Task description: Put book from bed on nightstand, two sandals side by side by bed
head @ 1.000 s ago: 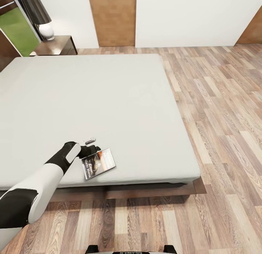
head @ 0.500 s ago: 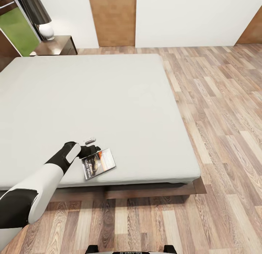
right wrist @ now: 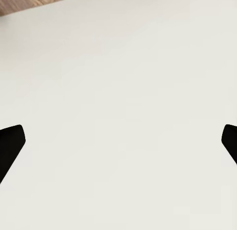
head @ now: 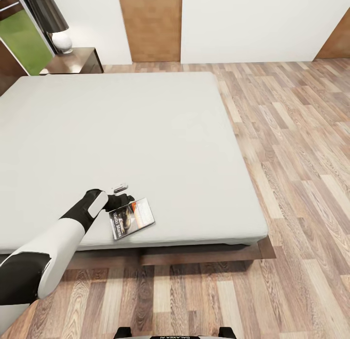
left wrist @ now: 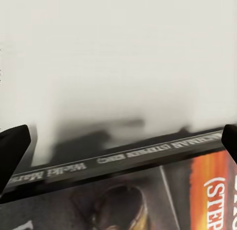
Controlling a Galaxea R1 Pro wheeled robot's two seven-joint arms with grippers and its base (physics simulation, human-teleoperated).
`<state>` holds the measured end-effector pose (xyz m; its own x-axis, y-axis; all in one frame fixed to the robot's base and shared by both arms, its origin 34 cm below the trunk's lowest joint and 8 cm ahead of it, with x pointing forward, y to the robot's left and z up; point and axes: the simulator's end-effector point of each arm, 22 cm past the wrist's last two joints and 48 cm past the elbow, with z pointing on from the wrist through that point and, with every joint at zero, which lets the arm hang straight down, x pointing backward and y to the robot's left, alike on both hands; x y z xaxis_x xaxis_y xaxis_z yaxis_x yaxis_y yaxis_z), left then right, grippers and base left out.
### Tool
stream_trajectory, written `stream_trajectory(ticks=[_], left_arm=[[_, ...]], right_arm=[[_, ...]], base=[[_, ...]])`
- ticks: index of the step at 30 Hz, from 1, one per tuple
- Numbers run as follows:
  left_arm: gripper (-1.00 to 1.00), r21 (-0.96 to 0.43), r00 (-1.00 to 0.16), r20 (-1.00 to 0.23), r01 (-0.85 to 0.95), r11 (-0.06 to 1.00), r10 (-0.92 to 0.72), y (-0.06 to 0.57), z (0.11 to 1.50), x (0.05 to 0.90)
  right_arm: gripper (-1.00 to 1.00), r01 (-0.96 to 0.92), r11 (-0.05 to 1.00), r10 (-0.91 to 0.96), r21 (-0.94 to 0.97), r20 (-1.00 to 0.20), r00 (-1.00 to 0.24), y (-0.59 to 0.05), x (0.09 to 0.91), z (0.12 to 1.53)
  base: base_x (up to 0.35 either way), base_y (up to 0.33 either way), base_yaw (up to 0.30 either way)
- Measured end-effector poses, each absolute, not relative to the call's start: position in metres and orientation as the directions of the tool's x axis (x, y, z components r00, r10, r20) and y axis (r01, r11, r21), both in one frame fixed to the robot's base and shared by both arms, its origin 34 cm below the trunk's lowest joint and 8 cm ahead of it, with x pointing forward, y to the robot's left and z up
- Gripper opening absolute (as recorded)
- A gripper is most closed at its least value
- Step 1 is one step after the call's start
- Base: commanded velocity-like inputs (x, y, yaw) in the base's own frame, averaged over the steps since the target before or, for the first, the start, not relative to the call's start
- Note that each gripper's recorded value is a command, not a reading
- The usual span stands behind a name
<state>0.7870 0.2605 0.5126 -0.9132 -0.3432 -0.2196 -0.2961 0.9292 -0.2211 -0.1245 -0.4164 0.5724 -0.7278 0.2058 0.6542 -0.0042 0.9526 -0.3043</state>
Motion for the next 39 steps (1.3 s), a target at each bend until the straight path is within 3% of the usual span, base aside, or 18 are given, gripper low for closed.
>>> stream_trajectory(ticks=[39], left_arm=[[1.0, -0.108, -0.921, -0.21, -0.312, 0.944, -0.329, 0.2617, 0.5074, 0.7778]], right_arm=[[1.0, -0.02, 0.956, 0.186, -0.293, 0.657, -0.73, -0.4174, -0.1232, 0.5716]], base=[[0.0, 0.0, 0.0]])
